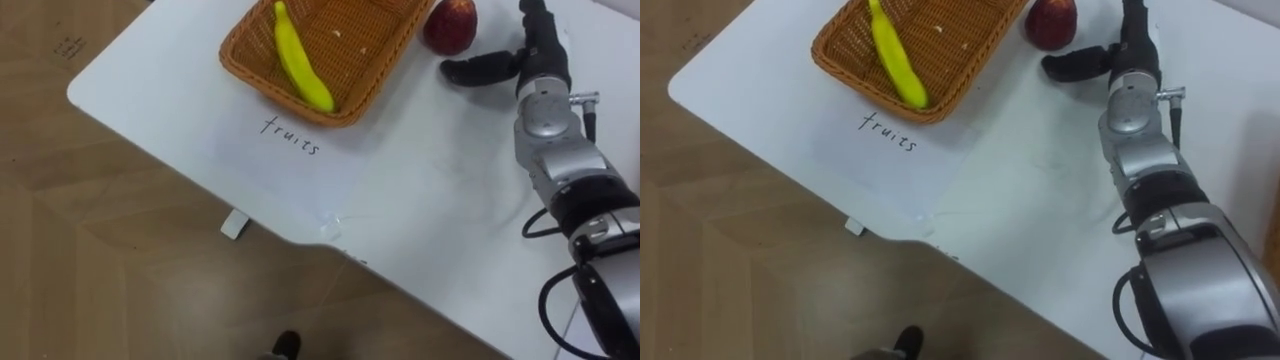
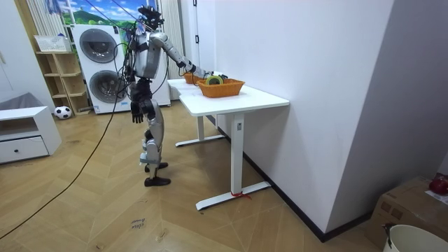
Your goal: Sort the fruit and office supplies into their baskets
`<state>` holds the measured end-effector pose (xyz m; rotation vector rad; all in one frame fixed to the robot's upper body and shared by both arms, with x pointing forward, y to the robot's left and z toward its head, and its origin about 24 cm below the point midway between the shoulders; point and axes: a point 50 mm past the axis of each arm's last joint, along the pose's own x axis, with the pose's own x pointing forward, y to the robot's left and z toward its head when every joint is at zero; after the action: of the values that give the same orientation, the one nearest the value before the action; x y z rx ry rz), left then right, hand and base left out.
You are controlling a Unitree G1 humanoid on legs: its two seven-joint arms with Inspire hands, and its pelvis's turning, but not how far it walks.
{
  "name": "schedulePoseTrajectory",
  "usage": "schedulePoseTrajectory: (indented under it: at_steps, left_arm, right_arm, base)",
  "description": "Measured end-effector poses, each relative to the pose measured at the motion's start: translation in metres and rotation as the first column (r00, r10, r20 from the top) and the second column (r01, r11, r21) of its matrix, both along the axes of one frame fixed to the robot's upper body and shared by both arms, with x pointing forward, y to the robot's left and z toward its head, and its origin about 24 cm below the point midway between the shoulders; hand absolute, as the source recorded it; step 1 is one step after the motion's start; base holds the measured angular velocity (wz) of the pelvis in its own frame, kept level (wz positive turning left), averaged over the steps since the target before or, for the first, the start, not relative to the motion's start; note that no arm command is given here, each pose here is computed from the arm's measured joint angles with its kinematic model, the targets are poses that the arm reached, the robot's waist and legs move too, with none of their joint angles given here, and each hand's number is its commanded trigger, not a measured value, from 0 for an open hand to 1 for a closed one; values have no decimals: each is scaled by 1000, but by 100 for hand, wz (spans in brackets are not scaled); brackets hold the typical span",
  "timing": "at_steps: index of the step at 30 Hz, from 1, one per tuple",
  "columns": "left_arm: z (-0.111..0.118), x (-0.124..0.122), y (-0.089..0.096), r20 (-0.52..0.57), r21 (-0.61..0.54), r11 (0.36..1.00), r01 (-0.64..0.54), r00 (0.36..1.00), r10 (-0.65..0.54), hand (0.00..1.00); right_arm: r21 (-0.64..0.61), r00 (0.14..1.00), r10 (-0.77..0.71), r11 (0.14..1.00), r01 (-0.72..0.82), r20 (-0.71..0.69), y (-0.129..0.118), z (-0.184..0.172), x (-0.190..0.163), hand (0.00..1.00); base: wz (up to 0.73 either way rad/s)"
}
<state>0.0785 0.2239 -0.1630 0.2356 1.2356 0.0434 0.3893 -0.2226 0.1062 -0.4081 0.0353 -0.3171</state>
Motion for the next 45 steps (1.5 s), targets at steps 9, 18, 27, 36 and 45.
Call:
schedulePoseTrajectory:
  at_steps: [9, 18, 27, 36, 45]
  left_arm:
    - [0, 0, 0, -4, -2, 1000, 5, 1000, -5, 0]
    - [0, 4, 1, -5, 7, 1000, 9, 1000, -9, 0]
    - [1, 7, 2, 10, 6, 1000, 15, 1000, -15, 0]
    - [1, 8, 2, 9, -8, 1000, 20, 1000, -20, 0]
    - [1, 7, 2, 7, -7, 1000, 20, 1000, -20, 0]
  right_arm:
    - [-29, 1000, -2, 1000, 2, 18, 2, 7, 3, 0]
    - [-74, 1000, 6, 997, -4, 28, 8, 8, 4, 0]
    - [-64, 999, 41, 997, -39, 18, 21, 4, 5, 0]
    - [-68, 998, 47, 997, -45, 30, 23, 9, 7, 0]
    - [-68, 998, 46, 997, -44, 30, 23, 9, 7, 0]
  base:
    - [-1]
    - [-1]
    - [0]
    - [0]
    - [0]
